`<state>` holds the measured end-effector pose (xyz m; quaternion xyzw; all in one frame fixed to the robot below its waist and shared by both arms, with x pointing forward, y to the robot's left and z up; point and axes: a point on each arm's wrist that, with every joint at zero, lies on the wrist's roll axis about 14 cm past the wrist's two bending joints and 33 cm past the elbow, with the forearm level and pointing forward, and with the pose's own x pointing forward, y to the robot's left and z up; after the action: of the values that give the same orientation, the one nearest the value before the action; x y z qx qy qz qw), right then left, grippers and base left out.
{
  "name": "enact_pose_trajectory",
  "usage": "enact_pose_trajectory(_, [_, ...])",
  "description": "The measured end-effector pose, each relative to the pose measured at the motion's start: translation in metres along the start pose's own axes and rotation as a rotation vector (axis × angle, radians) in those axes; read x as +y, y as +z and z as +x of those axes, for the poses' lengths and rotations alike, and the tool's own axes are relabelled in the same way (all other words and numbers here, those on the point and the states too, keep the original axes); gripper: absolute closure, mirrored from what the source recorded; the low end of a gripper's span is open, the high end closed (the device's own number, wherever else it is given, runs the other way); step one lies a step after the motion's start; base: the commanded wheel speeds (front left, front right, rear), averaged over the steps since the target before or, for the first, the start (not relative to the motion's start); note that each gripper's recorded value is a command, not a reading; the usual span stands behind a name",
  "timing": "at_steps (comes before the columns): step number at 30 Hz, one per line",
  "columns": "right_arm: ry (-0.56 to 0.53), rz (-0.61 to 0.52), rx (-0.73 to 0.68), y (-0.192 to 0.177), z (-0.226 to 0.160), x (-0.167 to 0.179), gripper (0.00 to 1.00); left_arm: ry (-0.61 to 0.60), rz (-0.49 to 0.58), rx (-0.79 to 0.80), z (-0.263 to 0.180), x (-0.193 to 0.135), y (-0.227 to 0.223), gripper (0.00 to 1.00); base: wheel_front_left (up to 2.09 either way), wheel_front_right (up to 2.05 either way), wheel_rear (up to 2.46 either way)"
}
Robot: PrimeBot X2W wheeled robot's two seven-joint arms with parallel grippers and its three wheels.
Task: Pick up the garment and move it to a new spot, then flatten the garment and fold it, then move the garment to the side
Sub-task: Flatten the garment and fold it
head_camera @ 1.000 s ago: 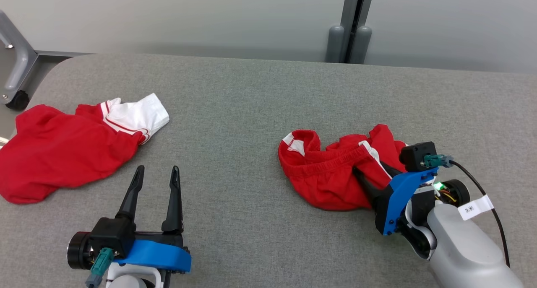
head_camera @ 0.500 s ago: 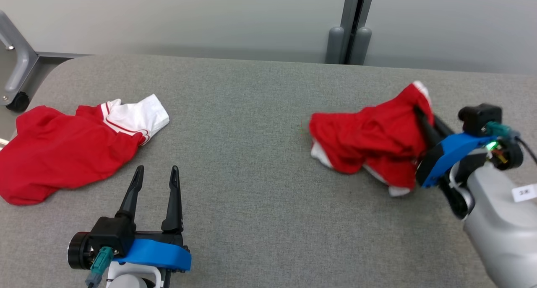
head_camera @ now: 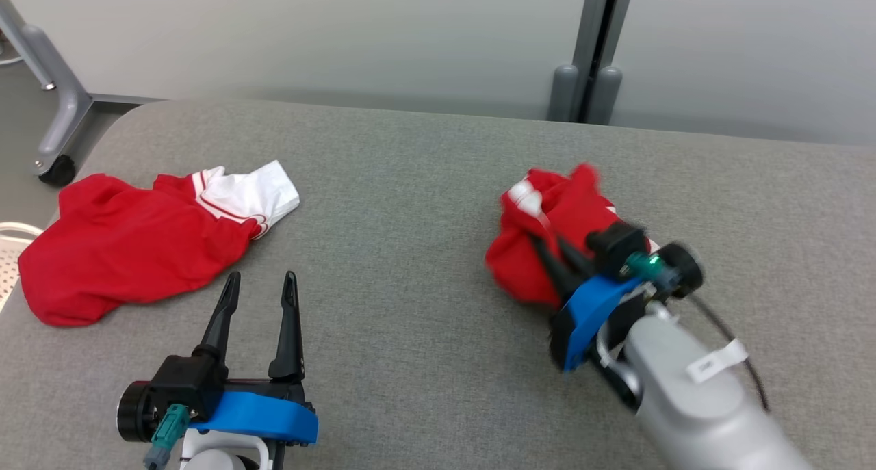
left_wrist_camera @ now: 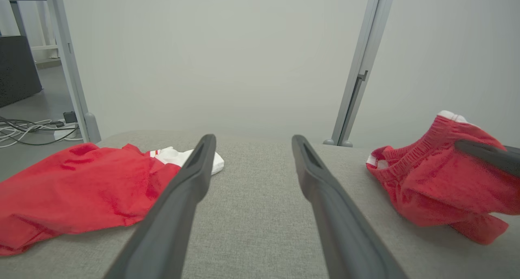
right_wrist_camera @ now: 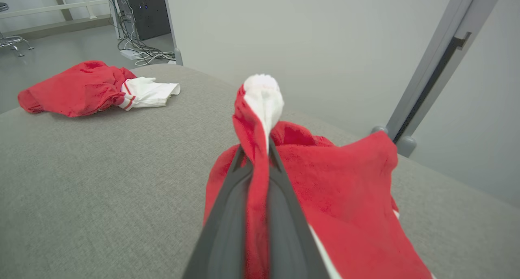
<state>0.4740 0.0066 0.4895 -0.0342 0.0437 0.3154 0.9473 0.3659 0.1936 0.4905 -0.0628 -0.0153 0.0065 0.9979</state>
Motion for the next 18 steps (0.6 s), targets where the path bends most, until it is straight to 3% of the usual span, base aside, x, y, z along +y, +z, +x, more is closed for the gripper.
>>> enact_pose_trajectory(10, [0.306, 0.034, 0.143, -0.067, -0.029, 0.122, 1.0, 0.046, -0.011, 0.022, -0.01, 0.012, -0.007, 0.0, 0.0, 0.0, 0.0])
enact_pose_trajectory(11, [0.354, 0.062, 0.15, -0.071, -0.038, 0.142, 0.75, 0.049, -0.011, 0.025, -0.011, 0.012, -0.008, 0.0, 0.0, 0.0, 0.0])
enact_pose_trajectory(13, [0.374, 0.074, 0.152, -0.072, -0.044, 0.15, 0.0, 0.048, -0.012, 0.027, -0.01, 0.011, -0.008, 0.0, 0.0, 0.0, 0.0])
enact_pose_trajectory(18, [0.353, 0.119, 0.098, -0.056, -0.048, 0.15, 0.0, 0.023, -0.018, 0.028, -0.008, 0.003, -0.009, 0.0, 0.0, 0.0, 0.0])
